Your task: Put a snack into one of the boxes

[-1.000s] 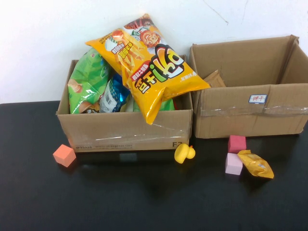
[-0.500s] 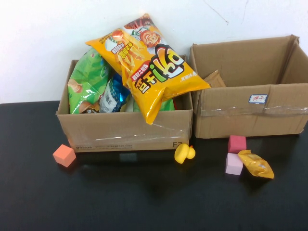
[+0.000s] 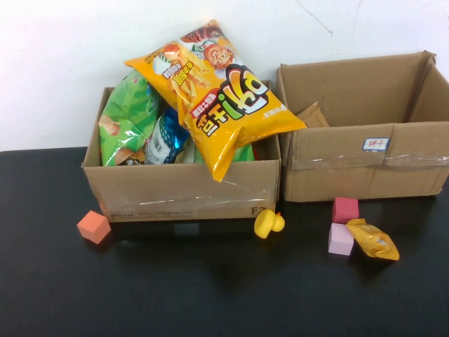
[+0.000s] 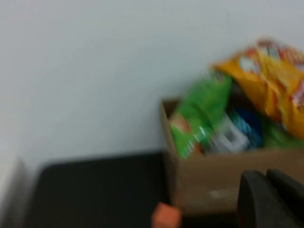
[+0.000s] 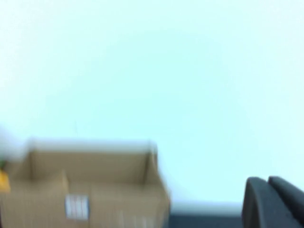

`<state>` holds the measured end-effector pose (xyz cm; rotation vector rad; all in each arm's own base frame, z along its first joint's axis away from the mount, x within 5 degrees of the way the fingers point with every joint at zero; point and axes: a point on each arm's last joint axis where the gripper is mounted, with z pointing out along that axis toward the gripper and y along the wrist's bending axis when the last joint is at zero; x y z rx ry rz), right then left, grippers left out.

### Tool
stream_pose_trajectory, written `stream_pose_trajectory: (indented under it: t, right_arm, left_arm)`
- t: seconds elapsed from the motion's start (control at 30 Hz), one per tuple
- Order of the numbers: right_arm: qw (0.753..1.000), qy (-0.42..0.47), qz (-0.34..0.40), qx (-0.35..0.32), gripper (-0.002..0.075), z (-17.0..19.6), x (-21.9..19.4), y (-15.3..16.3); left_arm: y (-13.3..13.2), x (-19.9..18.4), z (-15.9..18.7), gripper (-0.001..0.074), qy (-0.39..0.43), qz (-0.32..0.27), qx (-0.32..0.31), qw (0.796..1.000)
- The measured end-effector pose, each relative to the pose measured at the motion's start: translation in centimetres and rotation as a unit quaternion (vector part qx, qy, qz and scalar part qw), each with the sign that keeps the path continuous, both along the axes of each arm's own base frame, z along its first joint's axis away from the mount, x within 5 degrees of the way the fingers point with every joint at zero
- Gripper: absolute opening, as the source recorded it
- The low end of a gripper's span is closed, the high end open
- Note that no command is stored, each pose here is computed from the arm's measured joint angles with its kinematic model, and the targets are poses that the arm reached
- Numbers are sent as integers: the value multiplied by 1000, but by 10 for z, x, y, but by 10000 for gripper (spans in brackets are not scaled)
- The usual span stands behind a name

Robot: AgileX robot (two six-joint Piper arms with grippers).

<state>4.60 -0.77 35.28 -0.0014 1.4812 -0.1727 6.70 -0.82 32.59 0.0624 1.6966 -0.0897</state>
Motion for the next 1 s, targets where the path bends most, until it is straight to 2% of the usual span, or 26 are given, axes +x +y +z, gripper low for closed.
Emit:
stream_pose_trajectory:
  t: [0.13,0.3,0.47,0.57,0.77,0.9,1.0]
  right_arm:
    - [989,150,-16,3,-1,-16,28,-4]
    - [948,314,-6,-45,-1,-46,66,-6]
    - [946,317,14,-63,-1,-57,109,-5]
    - [943,328,31,-56,-1,-72,137,-2]
    - [903,405,111,-93,3,-112,178,30]
    - [870,441,174,-139,78,-136,202,64]
    - [850,464,196,-155,221,-153,223,82]
  left_arm:
    - [-8,35,-5,-2,107,-25,-74,991]
    - [-16,77,-33,-2,233,-32,-147,961]
    - [-20,104,-64,-2,324,-60,-97,939]
    - [-21,111,-73,-2,350,-64,-89,930]
    - [-21,112,-75,-2,352,-70,-76,930]
    - [-21,112,-75,-2,351,-71,-83,930]
    - [-22,113,-74,-2,346,-69,-90,932]
